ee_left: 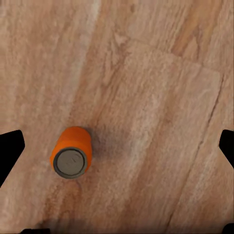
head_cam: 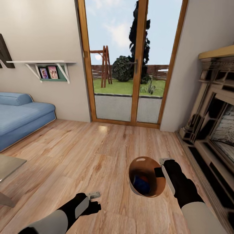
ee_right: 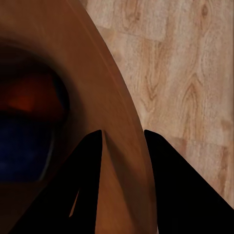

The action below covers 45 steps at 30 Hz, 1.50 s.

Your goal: Put the three can of soda from the living room inside the tash can in the kitchen.

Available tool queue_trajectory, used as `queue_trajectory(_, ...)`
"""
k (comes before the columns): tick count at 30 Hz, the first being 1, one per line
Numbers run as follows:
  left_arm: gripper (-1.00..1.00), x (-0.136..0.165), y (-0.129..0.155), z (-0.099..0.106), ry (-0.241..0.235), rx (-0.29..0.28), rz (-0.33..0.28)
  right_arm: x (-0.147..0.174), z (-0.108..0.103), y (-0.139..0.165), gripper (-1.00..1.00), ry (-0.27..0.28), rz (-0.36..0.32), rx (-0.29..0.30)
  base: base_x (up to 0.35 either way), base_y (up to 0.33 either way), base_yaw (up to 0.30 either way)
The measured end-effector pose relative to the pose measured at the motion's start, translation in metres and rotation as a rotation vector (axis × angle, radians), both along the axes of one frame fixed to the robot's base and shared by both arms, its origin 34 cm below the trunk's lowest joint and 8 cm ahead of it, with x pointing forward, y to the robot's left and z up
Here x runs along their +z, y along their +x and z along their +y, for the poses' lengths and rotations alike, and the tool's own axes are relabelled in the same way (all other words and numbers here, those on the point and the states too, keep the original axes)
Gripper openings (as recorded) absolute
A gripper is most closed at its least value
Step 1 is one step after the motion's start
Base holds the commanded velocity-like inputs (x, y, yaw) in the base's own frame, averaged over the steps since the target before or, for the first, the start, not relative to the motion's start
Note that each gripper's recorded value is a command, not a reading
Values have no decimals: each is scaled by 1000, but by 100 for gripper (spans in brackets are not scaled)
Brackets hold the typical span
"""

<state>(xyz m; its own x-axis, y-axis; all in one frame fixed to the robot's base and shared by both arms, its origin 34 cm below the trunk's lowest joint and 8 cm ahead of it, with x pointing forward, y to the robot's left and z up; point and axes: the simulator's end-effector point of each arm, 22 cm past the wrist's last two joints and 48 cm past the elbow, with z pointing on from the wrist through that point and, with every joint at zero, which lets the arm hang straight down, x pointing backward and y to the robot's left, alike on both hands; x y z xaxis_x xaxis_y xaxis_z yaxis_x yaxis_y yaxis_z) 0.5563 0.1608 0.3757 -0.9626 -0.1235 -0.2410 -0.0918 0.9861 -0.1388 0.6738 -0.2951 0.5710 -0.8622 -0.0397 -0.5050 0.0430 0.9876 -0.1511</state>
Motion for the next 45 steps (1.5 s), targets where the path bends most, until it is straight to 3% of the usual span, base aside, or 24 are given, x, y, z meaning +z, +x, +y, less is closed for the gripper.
queue_trajectory(8, 100, -27, -12, 10, -42, 10, 7, -18, 4, -4, -100, 11, 0, 2, 0, 0, 0)
queue_trajectory(18, 100, -51, -16, 28, -37, 26, -4, -39, 5, -9, -100, 12, 0, 4, 0, 0, 0)
queue_trajectory(28, 100, -72, -20, 23, -65, 20, -13, -60, 5, -13, -100, 10, -3, 3, 0, 0, 0)
queue_trajectory(38, 100, -79, -21, 23, -64, 15, -20, -58, -26, -10, -100, 58, -23, -109, 0, 0, 0)
queue_trajectory(45, 100, -78, -20, 23, -63, 15, -21, -34, -22, 19, -100, 99, -50, -122, 0, 0, 0)
